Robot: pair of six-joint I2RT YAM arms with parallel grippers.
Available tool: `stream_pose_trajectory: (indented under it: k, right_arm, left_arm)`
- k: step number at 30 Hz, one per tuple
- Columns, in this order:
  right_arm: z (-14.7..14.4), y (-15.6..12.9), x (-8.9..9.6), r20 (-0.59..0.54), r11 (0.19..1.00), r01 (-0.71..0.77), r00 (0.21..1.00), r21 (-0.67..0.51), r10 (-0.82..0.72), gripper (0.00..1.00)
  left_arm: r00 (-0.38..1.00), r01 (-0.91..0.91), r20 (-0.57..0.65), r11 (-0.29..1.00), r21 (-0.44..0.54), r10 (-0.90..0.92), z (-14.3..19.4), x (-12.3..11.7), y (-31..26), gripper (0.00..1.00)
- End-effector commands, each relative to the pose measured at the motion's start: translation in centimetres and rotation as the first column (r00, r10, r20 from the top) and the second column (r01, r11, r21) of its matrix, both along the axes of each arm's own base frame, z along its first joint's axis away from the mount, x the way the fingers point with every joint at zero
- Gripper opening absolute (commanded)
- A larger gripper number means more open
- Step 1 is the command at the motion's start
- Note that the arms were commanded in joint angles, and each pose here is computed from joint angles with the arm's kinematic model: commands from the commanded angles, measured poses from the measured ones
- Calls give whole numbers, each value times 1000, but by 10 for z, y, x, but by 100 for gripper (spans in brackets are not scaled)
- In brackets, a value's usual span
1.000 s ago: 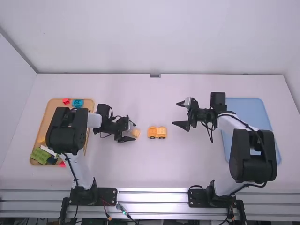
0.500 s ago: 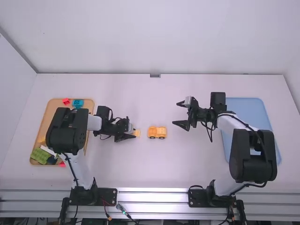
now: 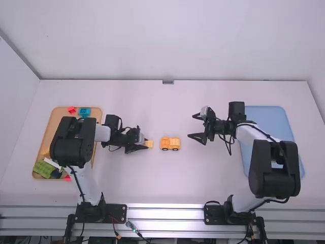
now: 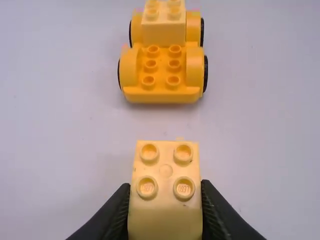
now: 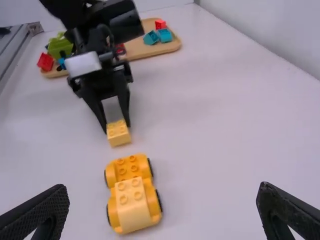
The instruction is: Assemble lego blocks to make yellow taxi
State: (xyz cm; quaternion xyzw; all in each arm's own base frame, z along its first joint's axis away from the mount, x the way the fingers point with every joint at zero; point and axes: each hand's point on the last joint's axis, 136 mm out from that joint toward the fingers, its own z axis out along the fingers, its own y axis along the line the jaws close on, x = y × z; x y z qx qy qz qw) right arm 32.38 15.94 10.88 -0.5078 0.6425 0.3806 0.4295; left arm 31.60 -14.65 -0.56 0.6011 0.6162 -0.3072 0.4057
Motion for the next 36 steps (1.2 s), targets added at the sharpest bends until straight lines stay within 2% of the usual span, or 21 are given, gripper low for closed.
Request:
stream_pose_trajectory:
  k: [1,3,7,11,14,17,23,27,36]
  right_arm:
    - [-10,11,-17,73,996,-67,995,-51,70,99]
    - [-23,18,-29,105,991,-109,988,-83,117,99]
    - [-38,29,-42,145,988,-130,979,-87,141,99]
    - [-47,40,-45,152,994,-94,983,-60,103,99]
    - [-59,47,-42,163,996,-44,985,-74,56,99]
    - [-74,51,-35,147,995,-3,989,-100,18,99]
    - [-96,60,-30,92,993,-37,995,-114,47,99]
    - [-107,65,-24,66,993,-53,996,-107,61,99]
    - [-118,72,-19,90,989,-124,987,-75,131,99]
  left_arm:
    - [999,48,18,993,-108,-46,15,-7,-11,32]
    - [996,78,49,983,-164,-71,25,-9,-16,31]
    - [994,94,71,969,-228,-80,36,-9,-19,33]
    - [998,59,26,970,-238,-55,39,1,-25,32]
    - [998,65,9,967,-247,-64,44,5,-37,27]
    - [996,86,18,978,-191,-85,39,7,-54,24]
    - [996,83,-28,991,-104,-86,29,8,-75,20]
    - [995,94,-32,992,-86,-97,28,6,-81,19]
    - [996,46,-68,998,-47,-49,22,11,-78,19]
